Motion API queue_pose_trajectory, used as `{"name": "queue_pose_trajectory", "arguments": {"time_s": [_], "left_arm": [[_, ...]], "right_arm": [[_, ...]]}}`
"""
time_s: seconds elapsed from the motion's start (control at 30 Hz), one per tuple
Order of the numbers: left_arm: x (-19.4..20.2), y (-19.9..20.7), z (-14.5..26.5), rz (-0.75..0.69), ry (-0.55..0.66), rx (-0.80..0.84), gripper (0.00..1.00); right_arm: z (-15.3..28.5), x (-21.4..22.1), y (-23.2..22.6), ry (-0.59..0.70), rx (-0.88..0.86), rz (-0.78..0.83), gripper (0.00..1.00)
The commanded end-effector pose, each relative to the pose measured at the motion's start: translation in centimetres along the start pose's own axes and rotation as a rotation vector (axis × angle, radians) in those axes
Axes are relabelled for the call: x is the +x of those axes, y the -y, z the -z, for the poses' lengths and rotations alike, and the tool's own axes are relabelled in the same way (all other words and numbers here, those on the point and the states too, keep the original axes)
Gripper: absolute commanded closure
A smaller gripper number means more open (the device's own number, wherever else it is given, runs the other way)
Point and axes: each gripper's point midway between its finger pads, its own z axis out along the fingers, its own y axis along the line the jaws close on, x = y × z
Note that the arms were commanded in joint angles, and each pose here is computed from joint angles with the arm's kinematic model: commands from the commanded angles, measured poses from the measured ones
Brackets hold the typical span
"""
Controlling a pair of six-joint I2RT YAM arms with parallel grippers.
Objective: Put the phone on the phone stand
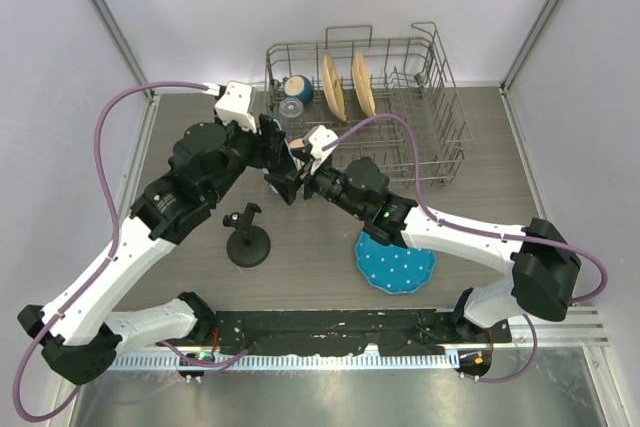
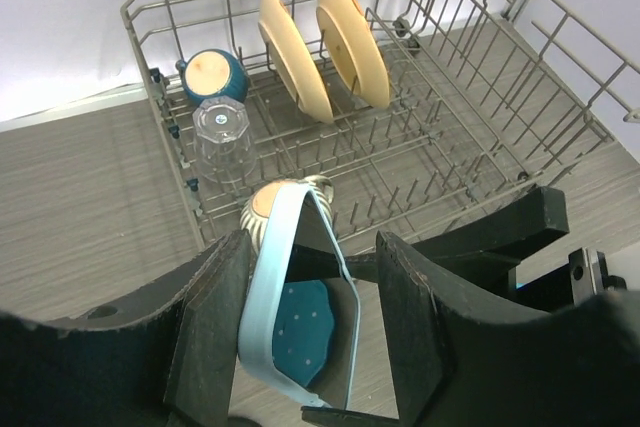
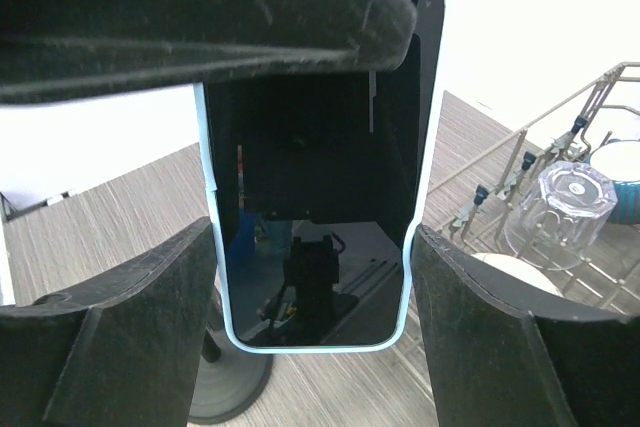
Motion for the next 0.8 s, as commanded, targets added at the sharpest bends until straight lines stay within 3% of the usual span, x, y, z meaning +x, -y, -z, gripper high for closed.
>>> {"name": "queue_pose_trajectory", "arguments": {"time_s": [0.0,0.27,0.57,0.67,0.77], "left_arm": [[-1.0,0.6,0.3,0.010,-0.018,0.032,0.43],[-0.3,1.1,0.0,-0.001,-0.081,0.056,0.44],[-0.5,1.8,0.4,-0.006,-0.078,0.099,0.67],[-0.4,2.1,0.3,-0.008,-0.084,0.118,0.68],[0.0,2.8,0.2,-0.010,-0.104,0.150,0.62]], "right_arm": [[1.2,-8.1,-0.1,0.212,-0.009,0.093,0.99],[1.7,-7.8,1.1,0.206,0.043,0.135,0.99],[2.1,-7.6,1.8,0.211,0.048,0.143,0.99],[2.3,-7.6,2.0,0.215,0.038,0.142,0.99],[2.6,-7.7,2.0,0.224,0.015,0.133,0.99]]}}
